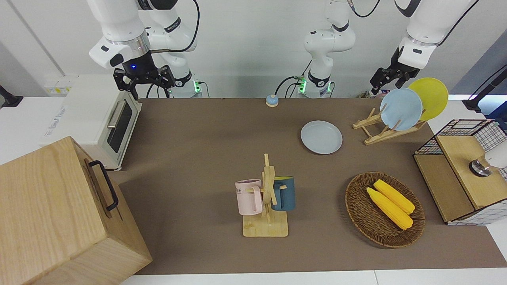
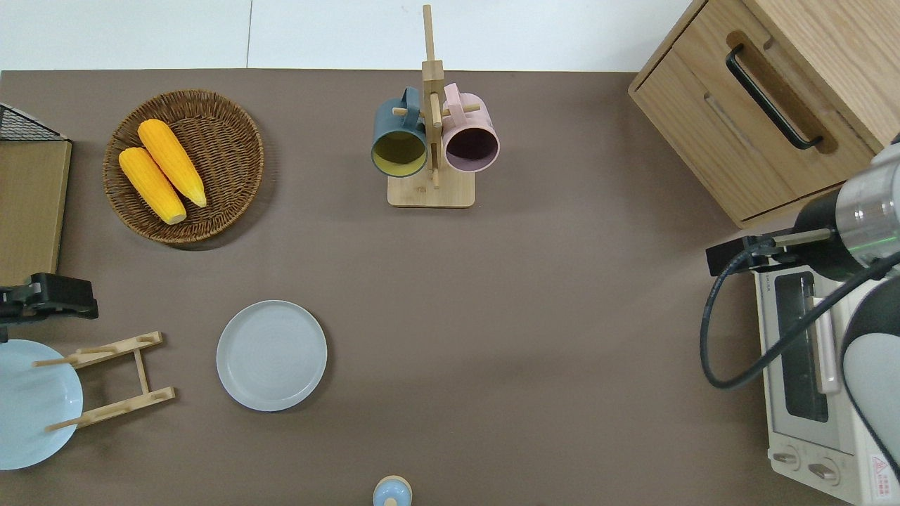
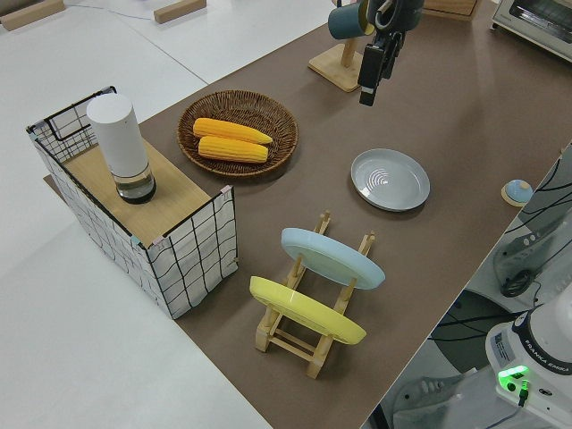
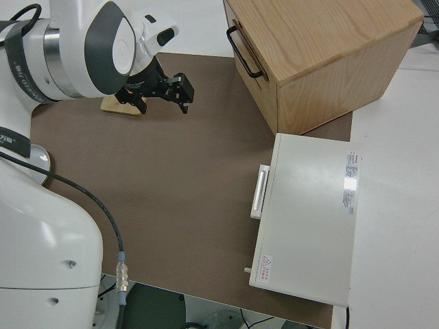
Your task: Pick gray plate from low plate rack and place it on table with left arm
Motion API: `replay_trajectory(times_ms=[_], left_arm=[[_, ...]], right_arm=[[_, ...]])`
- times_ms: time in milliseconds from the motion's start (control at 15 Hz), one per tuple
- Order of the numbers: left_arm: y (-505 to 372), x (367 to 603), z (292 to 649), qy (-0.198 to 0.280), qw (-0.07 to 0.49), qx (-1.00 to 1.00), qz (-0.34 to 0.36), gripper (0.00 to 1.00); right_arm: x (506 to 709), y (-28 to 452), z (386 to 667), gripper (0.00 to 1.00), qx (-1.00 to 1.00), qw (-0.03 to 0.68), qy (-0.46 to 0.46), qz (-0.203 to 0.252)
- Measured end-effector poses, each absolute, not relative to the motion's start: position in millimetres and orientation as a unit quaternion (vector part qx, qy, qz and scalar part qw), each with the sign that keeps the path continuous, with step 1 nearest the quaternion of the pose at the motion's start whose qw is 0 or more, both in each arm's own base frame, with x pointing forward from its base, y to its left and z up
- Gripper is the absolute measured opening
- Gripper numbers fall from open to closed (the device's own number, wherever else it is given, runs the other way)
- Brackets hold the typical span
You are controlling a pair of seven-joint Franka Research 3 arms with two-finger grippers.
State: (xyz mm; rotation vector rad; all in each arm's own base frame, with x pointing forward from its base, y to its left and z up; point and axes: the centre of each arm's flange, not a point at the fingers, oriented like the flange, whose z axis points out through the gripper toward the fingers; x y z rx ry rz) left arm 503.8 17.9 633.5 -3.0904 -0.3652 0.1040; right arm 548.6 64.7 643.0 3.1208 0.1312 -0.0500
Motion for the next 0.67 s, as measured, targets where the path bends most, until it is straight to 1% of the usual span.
replay_trajectory(times_ms=[133,333,667], left_arm=[[18,504,643,-0.119,0.002,-0.993,0.026,1.0],[26,504,649,-0.119,-0.031,-0.992,0.022,0.99],[33,501,652,-0.105,-0.039,-0.993,0.028,1.0]], right_arm=[[549,65,643,0.99,0.999,0.009,0.042,-0.016],[549,65,643,0.99,0.999,0.009,0.042,-0.016],[549,65,643,0.99,0.999,0.009,0.042,-0.016]])
